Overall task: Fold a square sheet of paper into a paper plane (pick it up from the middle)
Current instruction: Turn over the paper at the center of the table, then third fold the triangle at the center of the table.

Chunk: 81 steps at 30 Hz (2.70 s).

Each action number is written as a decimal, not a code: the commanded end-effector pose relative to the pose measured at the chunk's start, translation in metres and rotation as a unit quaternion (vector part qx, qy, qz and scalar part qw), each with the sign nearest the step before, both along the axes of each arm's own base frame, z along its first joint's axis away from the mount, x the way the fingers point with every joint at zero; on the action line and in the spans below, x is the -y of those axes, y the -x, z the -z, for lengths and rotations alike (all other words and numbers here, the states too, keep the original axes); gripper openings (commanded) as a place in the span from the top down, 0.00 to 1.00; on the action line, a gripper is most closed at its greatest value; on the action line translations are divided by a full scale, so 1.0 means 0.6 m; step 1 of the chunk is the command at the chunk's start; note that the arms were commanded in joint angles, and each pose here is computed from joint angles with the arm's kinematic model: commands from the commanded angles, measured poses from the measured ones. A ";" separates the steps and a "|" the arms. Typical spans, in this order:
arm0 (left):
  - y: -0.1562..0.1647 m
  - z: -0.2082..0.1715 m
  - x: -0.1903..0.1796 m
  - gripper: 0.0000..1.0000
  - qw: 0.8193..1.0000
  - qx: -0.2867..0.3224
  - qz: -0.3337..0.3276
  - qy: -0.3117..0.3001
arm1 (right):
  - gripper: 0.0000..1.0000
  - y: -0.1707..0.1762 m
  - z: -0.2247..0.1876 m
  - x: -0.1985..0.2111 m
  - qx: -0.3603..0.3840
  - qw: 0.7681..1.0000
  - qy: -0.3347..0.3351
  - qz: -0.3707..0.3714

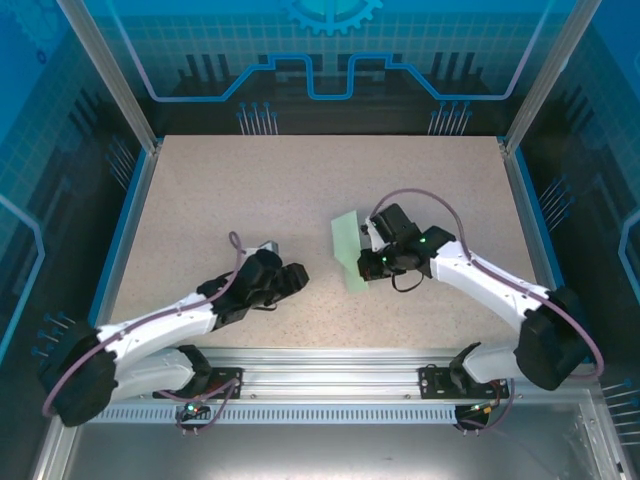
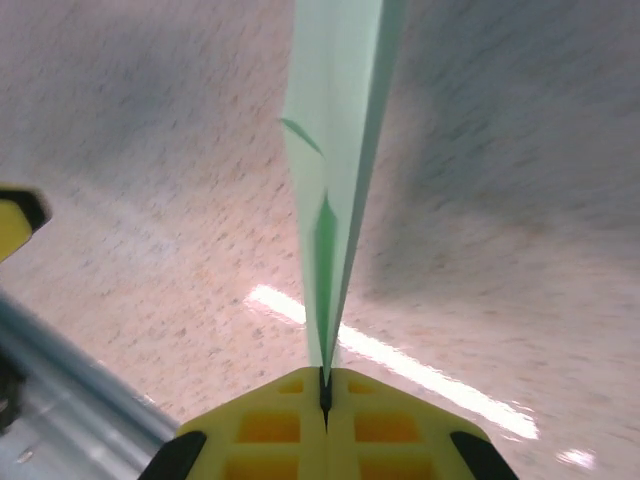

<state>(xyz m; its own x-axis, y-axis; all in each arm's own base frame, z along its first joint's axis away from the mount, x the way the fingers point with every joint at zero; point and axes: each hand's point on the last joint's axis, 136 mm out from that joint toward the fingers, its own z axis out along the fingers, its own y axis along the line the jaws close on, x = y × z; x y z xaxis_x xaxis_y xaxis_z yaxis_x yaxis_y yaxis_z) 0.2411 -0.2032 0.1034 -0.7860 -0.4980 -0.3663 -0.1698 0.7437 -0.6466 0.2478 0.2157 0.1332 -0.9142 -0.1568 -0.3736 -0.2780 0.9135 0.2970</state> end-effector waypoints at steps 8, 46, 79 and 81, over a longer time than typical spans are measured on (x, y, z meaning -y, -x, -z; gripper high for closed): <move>0.030 0.033 -0.118 0.40 0.995 -0.002 -0.075 -0.062 | 0.97 -0.003 -0.052 0.112 0.075 0.888 0.451 0.052; -0.011 0.030 0.112 0.65 0.989 -0.049 0.133 -0.037 | 0.59 0.010 0.110 -0.031 -0.121 0.985 -0.123 -0.006; -0.002 0.158 0.078 0.72 0.978 -0.127 0.101 -0.128 | 0.55 0.013 0.172 -0.052 -0.160 0.980 -0.114 -0.038; 0.000 0.162 0.074 0.73 0.978 -0.130 0.100 -0.132 | 0.54 0.009 0.169 -0.054 -0.156 0.980 -0.114 -0.039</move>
